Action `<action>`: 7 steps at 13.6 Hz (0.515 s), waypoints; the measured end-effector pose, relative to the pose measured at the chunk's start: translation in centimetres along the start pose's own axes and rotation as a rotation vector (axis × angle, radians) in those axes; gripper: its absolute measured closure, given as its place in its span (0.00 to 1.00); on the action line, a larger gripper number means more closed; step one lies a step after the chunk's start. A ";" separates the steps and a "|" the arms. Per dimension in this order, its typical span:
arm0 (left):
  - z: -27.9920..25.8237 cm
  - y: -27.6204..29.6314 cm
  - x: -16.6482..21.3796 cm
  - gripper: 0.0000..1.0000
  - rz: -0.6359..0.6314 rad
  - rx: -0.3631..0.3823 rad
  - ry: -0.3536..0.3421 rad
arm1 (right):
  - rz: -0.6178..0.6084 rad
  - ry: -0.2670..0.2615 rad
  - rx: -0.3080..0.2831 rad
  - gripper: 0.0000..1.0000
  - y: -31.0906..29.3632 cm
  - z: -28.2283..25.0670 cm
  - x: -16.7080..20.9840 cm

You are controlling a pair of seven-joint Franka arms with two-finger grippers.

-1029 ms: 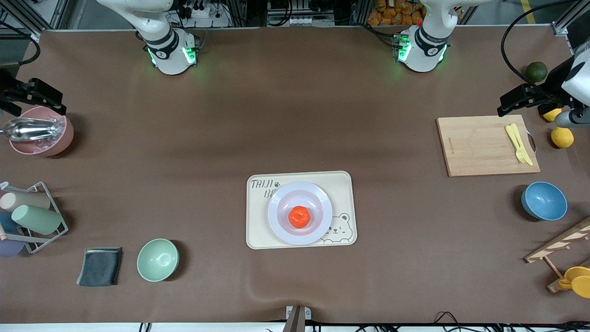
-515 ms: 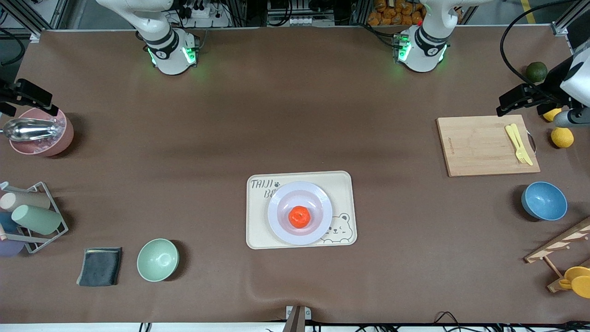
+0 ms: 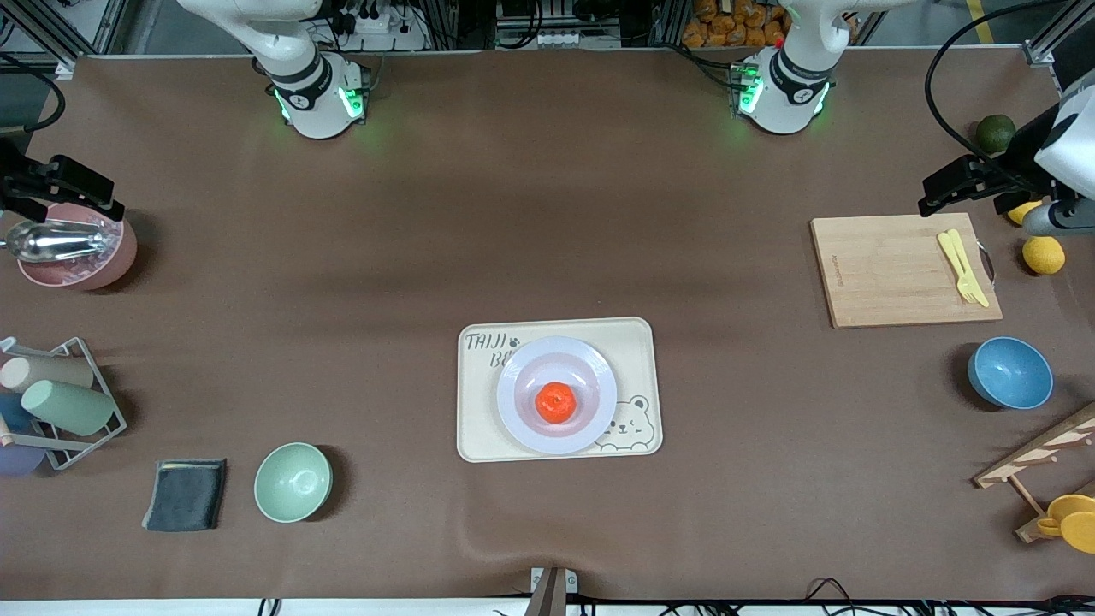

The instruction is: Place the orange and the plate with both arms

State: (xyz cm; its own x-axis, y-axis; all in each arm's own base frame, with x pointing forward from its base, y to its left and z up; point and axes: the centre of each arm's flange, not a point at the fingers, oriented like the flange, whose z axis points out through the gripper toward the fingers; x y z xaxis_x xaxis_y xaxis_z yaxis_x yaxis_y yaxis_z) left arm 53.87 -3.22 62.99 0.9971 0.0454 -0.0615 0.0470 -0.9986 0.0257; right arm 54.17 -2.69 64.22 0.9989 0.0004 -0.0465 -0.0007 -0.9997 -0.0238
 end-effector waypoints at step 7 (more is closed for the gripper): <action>-2.5 1.7 -1.5 0.00 0.034 0.025 0.056 | 0.010 0.009 0.000 0.00 0.1 -0.3 -0.2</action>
State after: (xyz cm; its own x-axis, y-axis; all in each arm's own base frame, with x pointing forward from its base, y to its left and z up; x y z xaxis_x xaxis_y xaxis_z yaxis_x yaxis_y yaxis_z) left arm 52.60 -4.87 65.65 0.9999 0.0127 -0.0048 0.0127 -0.9999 0.0023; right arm 53.99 -2.82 64.54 0.9992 -0.0101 -0.0382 -0.0109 -0.9997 -0.0231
